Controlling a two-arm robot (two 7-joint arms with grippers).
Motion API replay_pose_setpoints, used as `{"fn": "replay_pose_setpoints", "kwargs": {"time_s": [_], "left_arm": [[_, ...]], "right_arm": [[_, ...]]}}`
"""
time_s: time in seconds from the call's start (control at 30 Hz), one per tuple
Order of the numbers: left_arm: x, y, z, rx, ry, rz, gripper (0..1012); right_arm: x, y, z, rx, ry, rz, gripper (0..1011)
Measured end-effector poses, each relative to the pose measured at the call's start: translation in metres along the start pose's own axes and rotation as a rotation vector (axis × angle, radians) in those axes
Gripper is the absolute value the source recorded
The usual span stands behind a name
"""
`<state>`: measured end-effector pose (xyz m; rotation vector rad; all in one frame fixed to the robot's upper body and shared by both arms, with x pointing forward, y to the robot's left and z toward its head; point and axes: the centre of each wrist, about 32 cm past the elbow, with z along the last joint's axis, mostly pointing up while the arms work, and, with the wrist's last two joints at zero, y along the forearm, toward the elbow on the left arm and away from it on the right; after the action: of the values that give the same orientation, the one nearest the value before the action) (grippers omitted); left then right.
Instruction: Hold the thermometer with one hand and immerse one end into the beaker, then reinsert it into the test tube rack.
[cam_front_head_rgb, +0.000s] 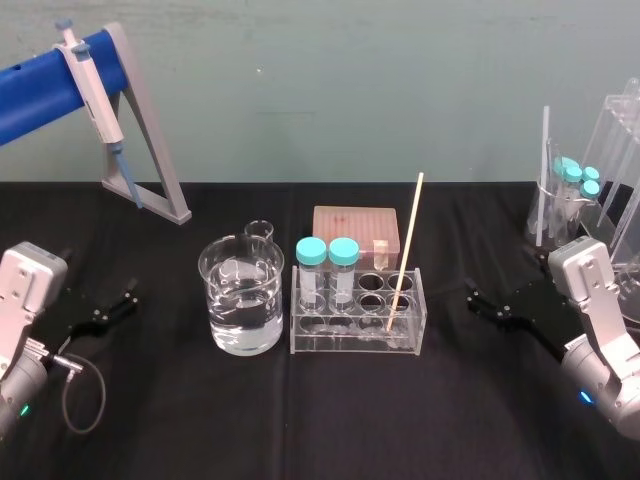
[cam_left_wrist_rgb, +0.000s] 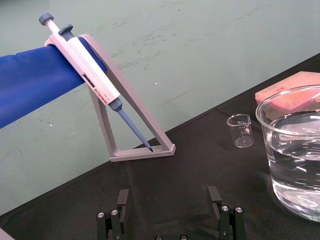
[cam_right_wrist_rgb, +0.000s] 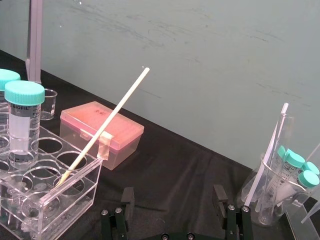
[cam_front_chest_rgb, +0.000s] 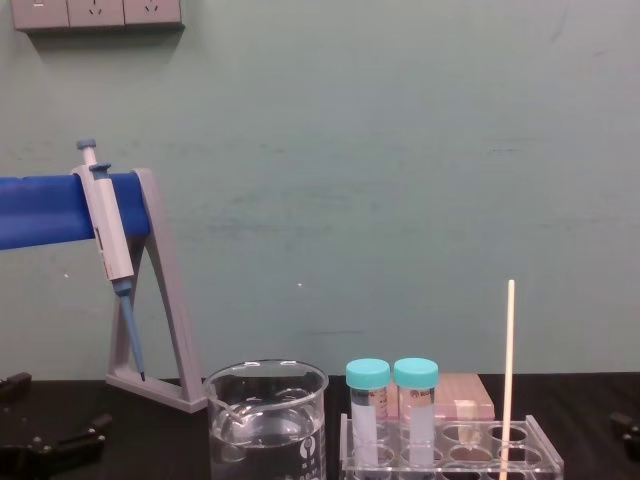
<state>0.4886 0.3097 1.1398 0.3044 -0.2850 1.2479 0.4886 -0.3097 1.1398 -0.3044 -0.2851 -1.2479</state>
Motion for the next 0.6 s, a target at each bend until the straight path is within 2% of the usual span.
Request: {"fn": "replay_pose_setpoints", "kwargs": {"time_s": [0.23,0.3,0.37,0.6], "left_arm": [[0.0000,0.000,0.000,0.000,0.000,0.000,1004],[0.0000,0.000,0.000,0.000,0.000,0.000,1004],[0.0000,0.000,0.000,0.000,0.000,0.000,1004],[0.0000,0.000,0.000,0.000,0.000,0.000,1004]], "right_arm": [[0.0000,0.000,0.000,0.000,0.000,0.000,1003],[0.0020,0.002,0.011,0.033,0.003,-0.007,1003],[0.0027,0.002,0.014,0.040,0.003,-0.009,1003],[0.0087,-0.002,0.040,0.084,0.043,0.004,1003]]}}
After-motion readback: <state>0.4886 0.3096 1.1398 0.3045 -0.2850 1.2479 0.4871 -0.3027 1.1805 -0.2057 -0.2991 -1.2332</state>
